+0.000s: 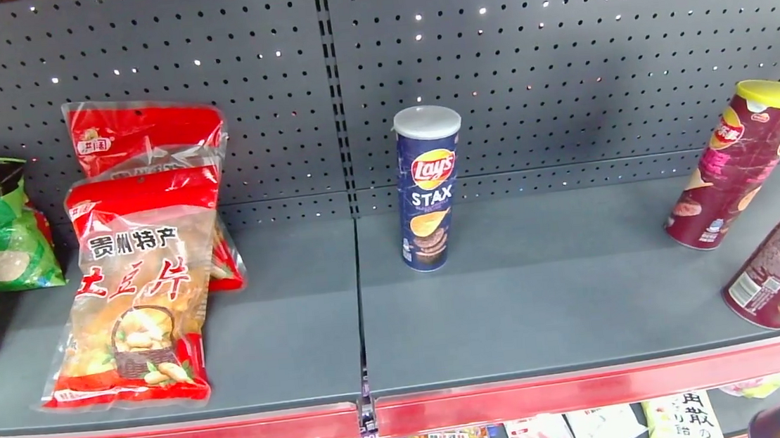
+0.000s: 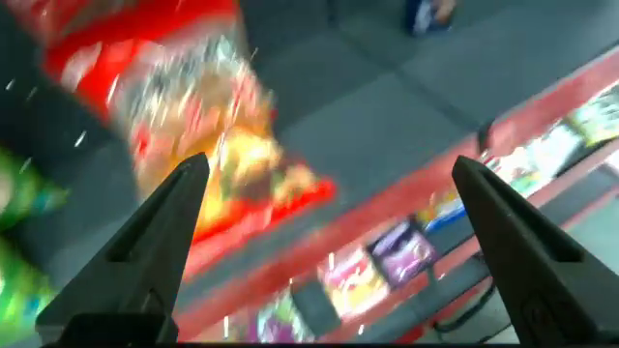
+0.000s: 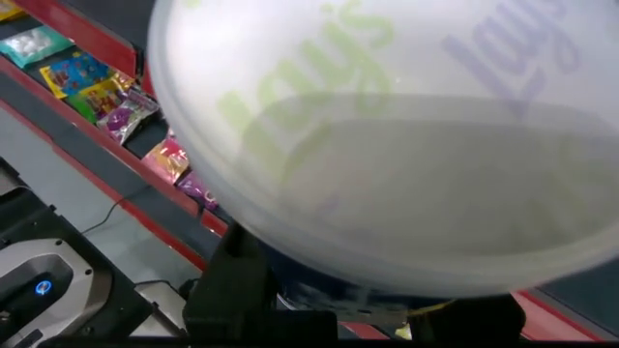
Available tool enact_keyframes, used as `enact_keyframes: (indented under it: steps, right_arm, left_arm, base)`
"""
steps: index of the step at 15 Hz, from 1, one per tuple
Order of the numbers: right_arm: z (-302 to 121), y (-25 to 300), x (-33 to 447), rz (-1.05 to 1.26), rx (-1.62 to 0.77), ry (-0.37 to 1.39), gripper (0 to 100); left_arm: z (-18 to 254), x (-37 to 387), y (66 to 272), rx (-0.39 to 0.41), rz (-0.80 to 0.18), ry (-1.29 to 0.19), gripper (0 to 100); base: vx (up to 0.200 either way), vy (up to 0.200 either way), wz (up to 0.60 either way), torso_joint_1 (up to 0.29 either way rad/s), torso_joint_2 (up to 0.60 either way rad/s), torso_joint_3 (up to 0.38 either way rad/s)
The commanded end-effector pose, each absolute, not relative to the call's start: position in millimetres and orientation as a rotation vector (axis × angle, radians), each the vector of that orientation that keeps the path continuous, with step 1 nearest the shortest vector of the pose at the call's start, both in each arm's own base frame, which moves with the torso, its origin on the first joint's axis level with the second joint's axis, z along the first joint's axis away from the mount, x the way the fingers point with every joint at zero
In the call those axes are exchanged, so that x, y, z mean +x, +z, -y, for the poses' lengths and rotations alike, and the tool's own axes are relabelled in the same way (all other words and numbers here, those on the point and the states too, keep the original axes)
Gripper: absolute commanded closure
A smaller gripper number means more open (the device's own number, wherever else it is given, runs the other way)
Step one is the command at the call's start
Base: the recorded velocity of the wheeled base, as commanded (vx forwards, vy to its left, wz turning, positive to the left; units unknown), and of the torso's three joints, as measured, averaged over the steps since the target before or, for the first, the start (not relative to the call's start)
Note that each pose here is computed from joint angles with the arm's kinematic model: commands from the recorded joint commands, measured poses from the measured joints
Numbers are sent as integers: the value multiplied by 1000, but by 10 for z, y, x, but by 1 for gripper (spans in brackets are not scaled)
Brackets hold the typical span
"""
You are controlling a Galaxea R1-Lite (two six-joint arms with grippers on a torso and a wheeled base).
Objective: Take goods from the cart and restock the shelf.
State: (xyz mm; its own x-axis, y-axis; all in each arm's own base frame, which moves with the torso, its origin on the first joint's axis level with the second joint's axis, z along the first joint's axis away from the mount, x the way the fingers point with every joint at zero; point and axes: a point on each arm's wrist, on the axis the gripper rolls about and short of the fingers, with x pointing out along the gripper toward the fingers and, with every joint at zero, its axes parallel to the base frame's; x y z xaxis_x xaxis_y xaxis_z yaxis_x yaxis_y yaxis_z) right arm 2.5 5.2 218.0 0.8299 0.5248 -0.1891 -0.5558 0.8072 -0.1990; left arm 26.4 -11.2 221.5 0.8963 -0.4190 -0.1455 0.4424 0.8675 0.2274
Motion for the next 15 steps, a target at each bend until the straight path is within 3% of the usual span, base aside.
enact_keyframes:
  steps: [1,3,7,11,15]
  right_arm:
    - [-68,2155,66,-154,-253,580,100]
    - [-68,2151,67,-158,-249,575,100]
    - [-57,2172,45,-144,-242,552,100]
    - [-60,2155,56,-153,-244,551,100]
    - [-60,2151,58,-157,-243,530,100]
  left_arm:
    - [482,1300,2594,244,-128,-619,0]
    - [746,1623,2647,185,-165,-858,0]
    - [1245,2257,2697,183,-189,-967,0]
    - [1609,2683,2574,189,-147,-1014,0]
    - [1714,2862,2552,189,-137,-1015,0]
  base:
    - [0,0,0,0,0,0]
    - [0,0,0,0,0,0]
    - [0,0,0,0,0,0]
    - [0,0,0,0,0,0]
    - [0,0,0,0,0,0]
